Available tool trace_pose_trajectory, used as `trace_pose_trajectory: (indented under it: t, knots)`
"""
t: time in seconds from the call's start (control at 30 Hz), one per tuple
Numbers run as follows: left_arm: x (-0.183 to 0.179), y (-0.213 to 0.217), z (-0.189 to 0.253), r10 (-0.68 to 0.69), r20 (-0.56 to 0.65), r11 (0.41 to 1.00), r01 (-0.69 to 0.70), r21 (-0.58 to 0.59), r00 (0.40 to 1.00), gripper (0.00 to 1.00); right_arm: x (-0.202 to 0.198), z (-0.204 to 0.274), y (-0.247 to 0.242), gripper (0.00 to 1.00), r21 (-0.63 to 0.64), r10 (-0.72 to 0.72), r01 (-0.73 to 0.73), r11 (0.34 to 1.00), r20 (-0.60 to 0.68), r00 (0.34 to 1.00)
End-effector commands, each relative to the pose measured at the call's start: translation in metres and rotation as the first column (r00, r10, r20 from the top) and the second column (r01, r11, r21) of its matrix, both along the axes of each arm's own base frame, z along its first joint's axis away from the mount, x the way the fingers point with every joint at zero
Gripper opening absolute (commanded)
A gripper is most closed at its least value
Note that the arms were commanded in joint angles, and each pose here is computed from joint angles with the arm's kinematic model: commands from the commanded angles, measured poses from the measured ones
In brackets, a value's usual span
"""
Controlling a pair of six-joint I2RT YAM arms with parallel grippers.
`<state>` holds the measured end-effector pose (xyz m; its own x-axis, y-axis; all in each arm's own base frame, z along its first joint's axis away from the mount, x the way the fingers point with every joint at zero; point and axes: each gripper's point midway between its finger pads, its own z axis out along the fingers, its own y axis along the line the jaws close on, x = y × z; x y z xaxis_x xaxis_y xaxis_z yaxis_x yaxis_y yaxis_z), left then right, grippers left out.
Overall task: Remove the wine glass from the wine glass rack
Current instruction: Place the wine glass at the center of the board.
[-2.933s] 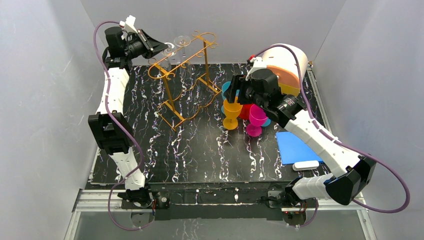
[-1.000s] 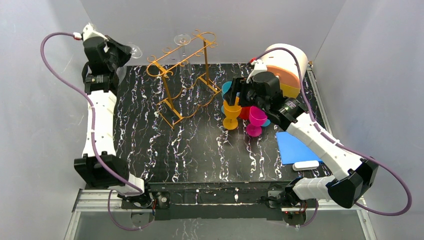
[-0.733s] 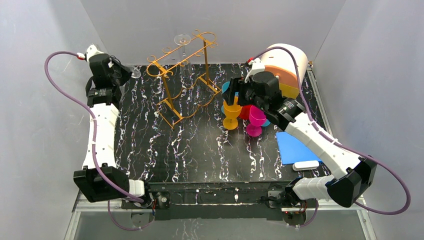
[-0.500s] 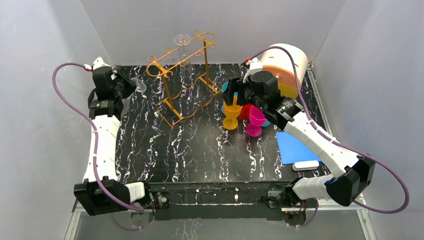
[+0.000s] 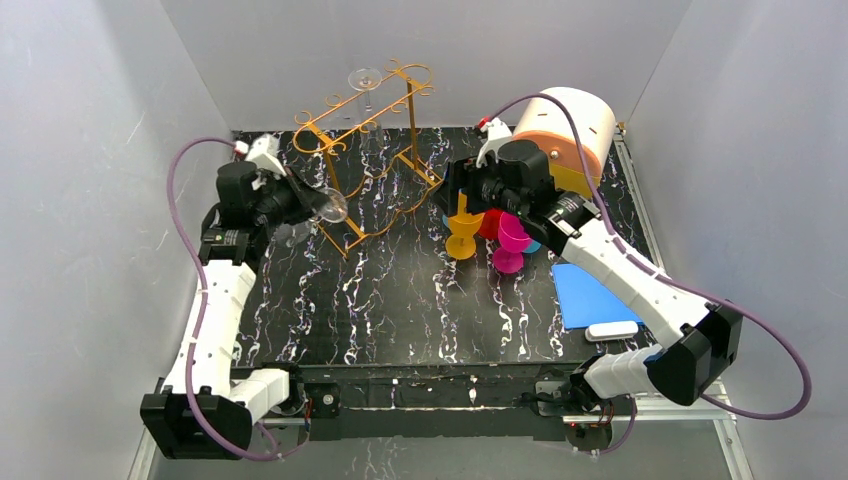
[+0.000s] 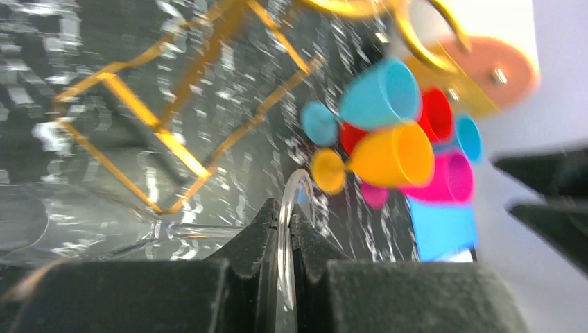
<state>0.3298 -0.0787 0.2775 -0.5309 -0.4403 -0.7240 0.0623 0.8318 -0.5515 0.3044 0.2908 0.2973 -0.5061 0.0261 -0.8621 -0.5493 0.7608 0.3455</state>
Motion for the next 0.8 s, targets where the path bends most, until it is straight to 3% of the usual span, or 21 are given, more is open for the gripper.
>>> trace_pose_trajectory:
  t: [0.0,0.27,0.5,0.6,0.77]
  knots:
    - [-0.042,-0.070,0.028,-0.424,0.170,0.903,0.431,-0.003,0.890,0.00,-0.008,0.031,0.024,0.86,0.119,0.112,-0.110,0.987,-0.016,0.994]
    - [-0.076,-0.106,0.042,-0.631,0.167,0.754,0.650,-0.100,0.757,0.00,-0.047,0.040,0.061,0.86,0.308,0.381,-0.342,0.888,-0.077,0.921]
    - [-0.085,-0.127,0.053,-0.707,0.183,0.675,0.729,-0.113,0.683,0.00,-0.076,0.054,0.078,0.77,0.433,0.572,-0.497,0.752,-0.055,0.818]
    - [-0.090,-0.141,0.054,-0.739,0.176,0.639,0.760,-0.121,0.650,0.00,-0.073,0.054,0.081,0.67,0.443,0.570,-0.487,0.753,-0.068,0.819]
    - [-0.092,-0.143,0.058,-0.746,0.192,0.629,0.769,-0.109,0.637,0.00,-0.082,0.045,0.083,0.63,0.447,0.625,-0.526,0.724,-0.102,0.774]
